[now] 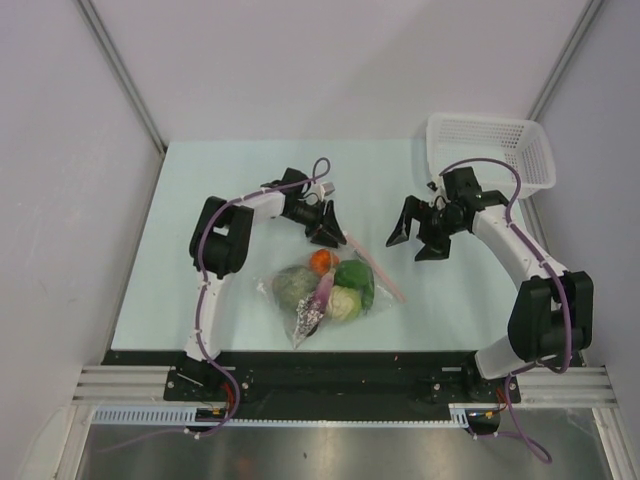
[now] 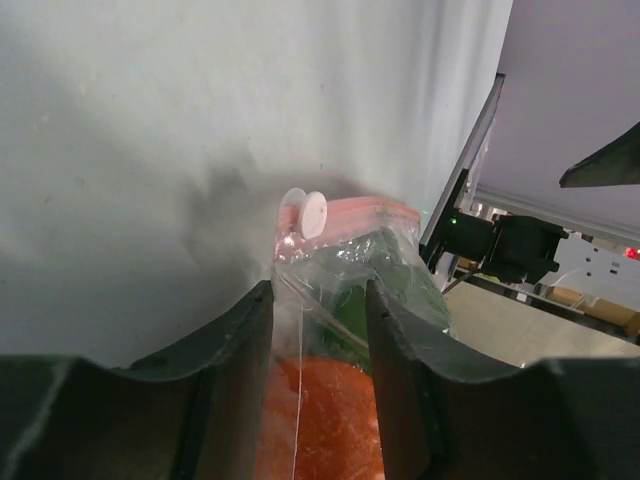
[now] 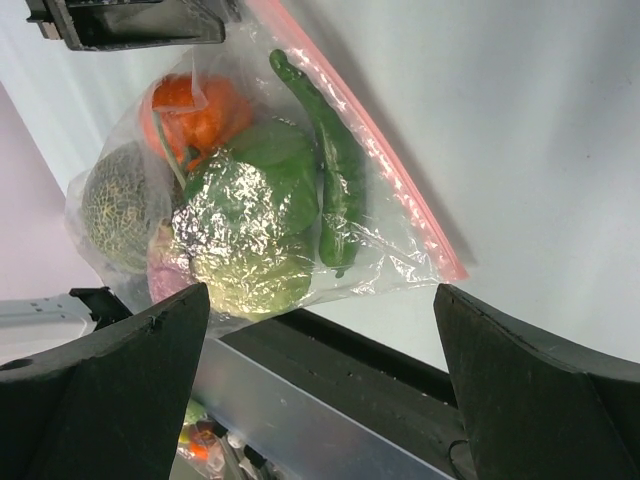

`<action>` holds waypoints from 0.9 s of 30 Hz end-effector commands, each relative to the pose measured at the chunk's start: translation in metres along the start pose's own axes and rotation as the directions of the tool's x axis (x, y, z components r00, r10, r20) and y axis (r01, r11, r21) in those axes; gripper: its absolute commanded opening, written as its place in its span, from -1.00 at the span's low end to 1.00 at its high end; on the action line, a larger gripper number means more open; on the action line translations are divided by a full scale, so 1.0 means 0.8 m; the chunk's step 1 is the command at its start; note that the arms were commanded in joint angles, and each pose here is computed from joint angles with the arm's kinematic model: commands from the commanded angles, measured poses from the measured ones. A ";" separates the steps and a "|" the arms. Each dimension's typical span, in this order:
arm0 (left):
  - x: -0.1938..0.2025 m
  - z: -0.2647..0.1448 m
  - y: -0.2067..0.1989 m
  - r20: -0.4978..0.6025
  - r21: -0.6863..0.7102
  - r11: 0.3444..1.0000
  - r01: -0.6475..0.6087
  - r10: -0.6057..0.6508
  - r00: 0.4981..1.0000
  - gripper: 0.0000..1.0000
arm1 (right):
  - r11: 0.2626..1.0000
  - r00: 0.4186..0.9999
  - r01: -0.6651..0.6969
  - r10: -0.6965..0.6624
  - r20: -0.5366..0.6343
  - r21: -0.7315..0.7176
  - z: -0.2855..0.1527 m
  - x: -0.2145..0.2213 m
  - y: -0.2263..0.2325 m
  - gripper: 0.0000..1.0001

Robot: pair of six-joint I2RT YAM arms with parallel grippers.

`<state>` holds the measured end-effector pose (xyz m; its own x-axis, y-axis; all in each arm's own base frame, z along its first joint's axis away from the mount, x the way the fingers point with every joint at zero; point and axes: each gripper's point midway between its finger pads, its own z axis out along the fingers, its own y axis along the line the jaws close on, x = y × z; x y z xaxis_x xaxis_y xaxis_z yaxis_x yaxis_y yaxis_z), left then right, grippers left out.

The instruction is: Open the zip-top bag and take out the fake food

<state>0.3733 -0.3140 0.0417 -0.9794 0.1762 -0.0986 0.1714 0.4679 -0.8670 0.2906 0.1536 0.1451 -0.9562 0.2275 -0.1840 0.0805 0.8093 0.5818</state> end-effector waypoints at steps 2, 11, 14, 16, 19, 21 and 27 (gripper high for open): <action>-0.008 -0.008 -0.018 0.025 0.066 0.997 -0.045 0.044 0.999 -0.35 | 0.999 0.999 0.035 -0.035 0.003 -0.041 -0.007 -0.009 0.016 0.99; -0.038 -0.033 -0.065 0.128 0.047 0.990 -0.136 0.129 0.983 -1.00 | 0.996 0.999 0.051 -0.052 -0.003 -0.066 -0.001 -0.015 0.022 0.99; -0.043 -0.050 -0.098 0.161 0.055 0.980 -0.192 0.181 0.970 -1.00 | 0.990 0.995 0.102 -0.100 0.022 -0.100 0.000 -0.027 0.035 0.99; -0.040 -0.061 -0.120 0.175 0.056 0.971 -0.234 0.222 0.959 -1.00 | 0.980 0.989 0.147 -0.141 0.054 -0.132 0.003 -0.040 0.048 0.99; -0.027 -0.066 -0.139 0.159 0.076 0.962 -0.262 0.248 0.956 -1.00 | 0.948 0.972 0.225 -0.204 0.113 -0.226 0.006 -0.055 0.078 0.96; -0.016 -0.071 -0.155 0.159 0.084 0.953 -0.292 0.276 0.948 -1.00 | 0.914 0.956 0.286 -0.251 0.154 -0.289 0.005 -0.059 0.100 0.92; 0.017 -0.075 -0.174 0.137 0.081 0.941 -0.330 0.317 0.938 -1.00 | 0.794 0.888 0.444 -0.325 0.327 -0.416 -0.002 -0.091 0.163 0.85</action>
<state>0.3647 -0.3232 0.1641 -0.9184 0.1558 -0.3637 0.3956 0.3705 -0.8404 0.3442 0.2135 0.1886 -0.8932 0.1102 -0.4360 -0.2675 0.6491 0.7121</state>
